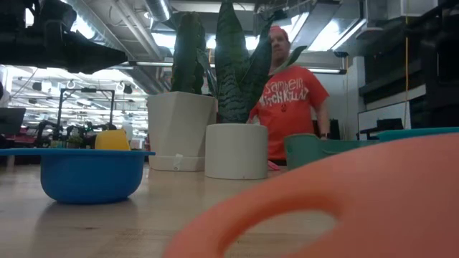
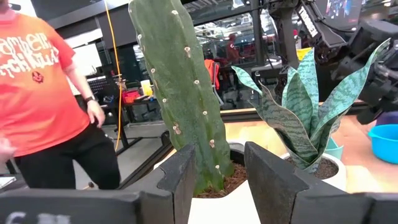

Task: Nest measuring cups in basket
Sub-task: Stack the yellow measuring cup on top of the light blue measuring cup

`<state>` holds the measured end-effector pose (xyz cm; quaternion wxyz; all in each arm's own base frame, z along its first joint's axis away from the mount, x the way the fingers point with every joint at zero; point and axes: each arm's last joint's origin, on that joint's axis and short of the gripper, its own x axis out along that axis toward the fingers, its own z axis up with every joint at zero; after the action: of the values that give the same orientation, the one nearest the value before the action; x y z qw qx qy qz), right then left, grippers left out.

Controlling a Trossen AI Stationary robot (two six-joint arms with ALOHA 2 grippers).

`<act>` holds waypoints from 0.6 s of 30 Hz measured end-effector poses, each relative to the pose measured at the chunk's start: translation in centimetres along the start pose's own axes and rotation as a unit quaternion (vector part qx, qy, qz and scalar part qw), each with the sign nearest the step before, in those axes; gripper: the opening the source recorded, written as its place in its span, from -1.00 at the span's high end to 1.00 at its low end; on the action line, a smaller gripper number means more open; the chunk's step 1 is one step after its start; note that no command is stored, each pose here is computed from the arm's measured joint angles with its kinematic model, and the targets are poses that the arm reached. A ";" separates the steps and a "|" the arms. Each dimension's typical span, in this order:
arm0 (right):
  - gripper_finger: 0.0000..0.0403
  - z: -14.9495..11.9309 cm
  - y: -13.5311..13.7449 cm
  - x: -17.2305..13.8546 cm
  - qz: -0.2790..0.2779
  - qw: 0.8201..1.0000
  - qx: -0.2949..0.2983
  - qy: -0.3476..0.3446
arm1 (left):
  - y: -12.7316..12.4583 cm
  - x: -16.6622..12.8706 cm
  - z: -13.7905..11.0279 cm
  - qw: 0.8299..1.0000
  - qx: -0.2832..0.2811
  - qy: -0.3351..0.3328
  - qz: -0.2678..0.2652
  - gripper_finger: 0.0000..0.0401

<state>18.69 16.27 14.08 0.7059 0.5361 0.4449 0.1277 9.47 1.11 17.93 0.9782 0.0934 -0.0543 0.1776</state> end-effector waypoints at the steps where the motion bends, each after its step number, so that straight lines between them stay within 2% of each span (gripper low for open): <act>1: 0.54 0.0 0.3 -0.2 0.008 1.000 -0.001 -0.001 | 0.0 0.0 0.0 1.000 0.000 0.000 0.000 0.34; 6: 0.54 0.0 1.8 -1.7 0.051 0.999 -0.014 -0.007 | 0.0 0.0 0.0 1.000 0.000 0.000 0.000 0.34; 14: 0.54 0.2 3.4 -3.5 0.087 0.987 -0.116 -0.075 | 0.0 0.0 0.1 1.000 -0.001 -0.003 0.000 0.34; 18: 0.54 0.5 3.8 -4.2 0.093 0.977 -0.163 -0.105 | 0.1 0.0 0.5 1.000 -0.014 -0.028 0.002 0.34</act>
<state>17.81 14.72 19.49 0.8117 0.4635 0.2895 0.2061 9.38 1.09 18.48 0.9771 0.0839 -0.0840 0.1765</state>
